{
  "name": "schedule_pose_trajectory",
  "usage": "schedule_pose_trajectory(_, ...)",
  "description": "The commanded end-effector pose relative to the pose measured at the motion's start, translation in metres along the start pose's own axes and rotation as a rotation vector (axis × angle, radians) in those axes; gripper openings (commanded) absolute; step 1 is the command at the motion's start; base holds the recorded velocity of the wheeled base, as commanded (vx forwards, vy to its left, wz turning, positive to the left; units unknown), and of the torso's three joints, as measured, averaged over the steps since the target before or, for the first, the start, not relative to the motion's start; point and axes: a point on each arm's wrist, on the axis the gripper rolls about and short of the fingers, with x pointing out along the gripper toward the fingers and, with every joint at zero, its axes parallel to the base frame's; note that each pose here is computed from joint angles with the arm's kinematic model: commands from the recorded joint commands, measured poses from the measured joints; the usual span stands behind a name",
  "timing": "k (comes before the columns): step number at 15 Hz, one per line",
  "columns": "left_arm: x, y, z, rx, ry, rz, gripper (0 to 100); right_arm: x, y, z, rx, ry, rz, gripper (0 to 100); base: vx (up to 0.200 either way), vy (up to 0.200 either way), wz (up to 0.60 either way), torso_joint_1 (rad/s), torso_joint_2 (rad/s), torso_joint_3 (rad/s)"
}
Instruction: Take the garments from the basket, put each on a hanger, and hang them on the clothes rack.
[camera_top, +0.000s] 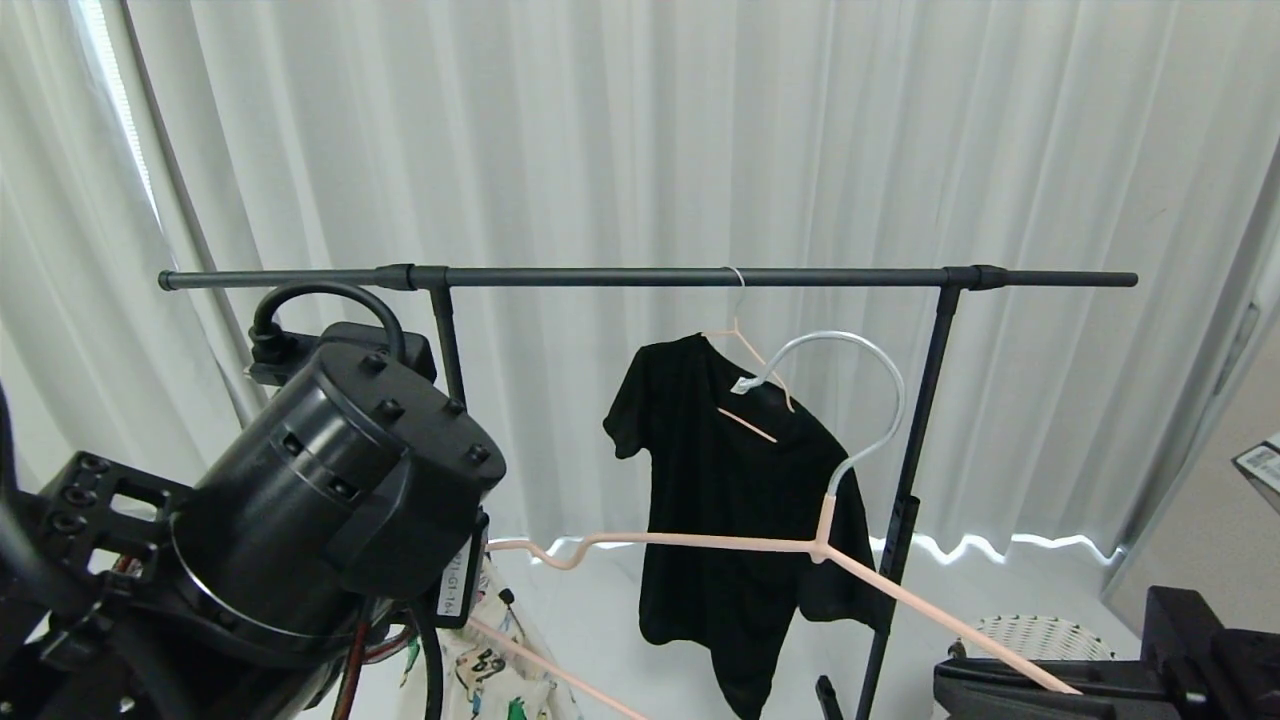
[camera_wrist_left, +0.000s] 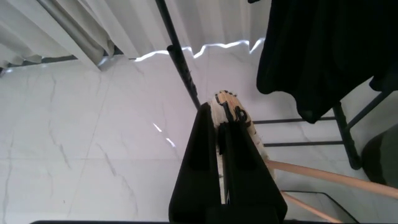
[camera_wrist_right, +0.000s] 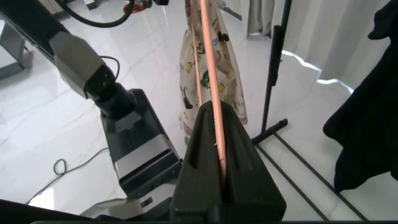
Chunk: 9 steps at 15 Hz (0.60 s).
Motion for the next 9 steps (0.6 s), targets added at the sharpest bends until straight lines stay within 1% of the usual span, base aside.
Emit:
schedule_pose_trajectory(1, -0.001, 0.001, 0.000, -0.003, -0.003, -0.002, 0, 0.002, -0.001, -0.001, 0.000, 0.005, -0.004, 0, 0.000, 0.000, 0.00, 0.000, 0.00, 0.000)
schedule_pose_trajectory(4, -0.002, 0.001, 0.001, -0.007, -0.007, -0.002, 0, 0.015, -0.004, -0.003, 0.004, 0.026, -0.016, 0, 0.000, 0.000, 0.00, 0.000, 0.00, 0.000)
schedule_pose_trajectory(9, -0.003, 0.003, 0.002, -0.012, -0.011, -0.004, 0, 0.044, -0.009, 0.001, -0.003, -0.027, -0.045, 0, 0.000, 0.000, 0.00, 0.000, 0.00, 0.000)
